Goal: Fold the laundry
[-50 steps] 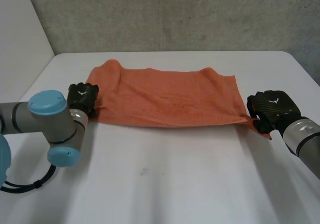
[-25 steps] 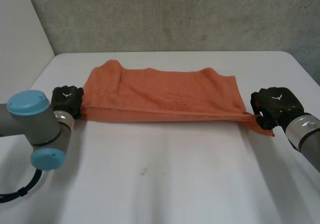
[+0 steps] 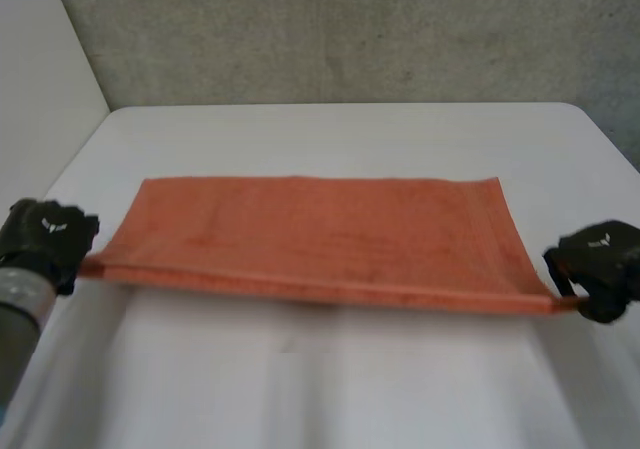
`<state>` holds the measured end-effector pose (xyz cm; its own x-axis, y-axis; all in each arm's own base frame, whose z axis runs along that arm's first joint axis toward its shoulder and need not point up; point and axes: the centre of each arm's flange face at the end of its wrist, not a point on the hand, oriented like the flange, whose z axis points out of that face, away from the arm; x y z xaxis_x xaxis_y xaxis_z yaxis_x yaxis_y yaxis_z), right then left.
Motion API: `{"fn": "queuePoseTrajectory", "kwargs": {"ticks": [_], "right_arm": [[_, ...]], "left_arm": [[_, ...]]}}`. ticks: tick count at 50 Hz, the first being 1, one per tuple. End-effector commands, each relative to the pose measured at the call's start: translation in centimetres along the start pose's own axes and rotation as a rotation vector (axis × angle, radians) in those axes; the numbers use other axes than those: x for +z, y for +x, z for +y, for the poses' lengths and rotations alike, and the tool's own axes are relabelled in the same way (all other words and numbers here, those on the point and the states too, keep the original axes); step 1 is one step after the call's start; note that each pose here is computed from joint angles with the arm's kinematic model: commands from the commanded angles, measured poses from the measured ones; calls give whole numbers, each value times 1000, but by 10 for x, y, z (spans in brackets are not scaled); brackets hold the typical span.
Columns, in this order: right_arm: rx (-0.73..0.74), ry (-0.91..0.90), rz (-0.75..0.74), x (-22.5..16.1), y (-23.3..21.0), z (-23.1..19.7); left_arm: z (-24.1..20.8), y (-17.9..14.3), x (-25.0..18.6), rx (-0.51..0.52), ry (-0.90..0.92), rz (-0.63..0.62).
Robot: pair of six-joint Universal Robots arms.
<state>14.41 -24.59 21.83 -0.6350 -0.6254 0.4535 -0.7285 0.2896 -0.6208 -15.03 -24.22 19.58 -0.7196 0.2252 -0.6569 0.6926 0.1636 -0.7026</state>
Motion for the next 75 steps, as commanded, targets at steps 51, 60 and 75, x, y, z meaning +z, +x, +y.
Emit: {"fn": "queuePoseTrajectory", "kwargs": {"ticks": [51, 60, 75], "right_arm": [[-202, 488, 487, 216, 12, -84], [43, 625, 508, 126, 43, -121], [206, 282, 242, 76, 23, -54]], "left_arm": [[-16, 65, 206, 34, 342, -76], [-54, 34, 163, 18, 422, -135], [-55, 22, 78, -176, 413, -57]]}}
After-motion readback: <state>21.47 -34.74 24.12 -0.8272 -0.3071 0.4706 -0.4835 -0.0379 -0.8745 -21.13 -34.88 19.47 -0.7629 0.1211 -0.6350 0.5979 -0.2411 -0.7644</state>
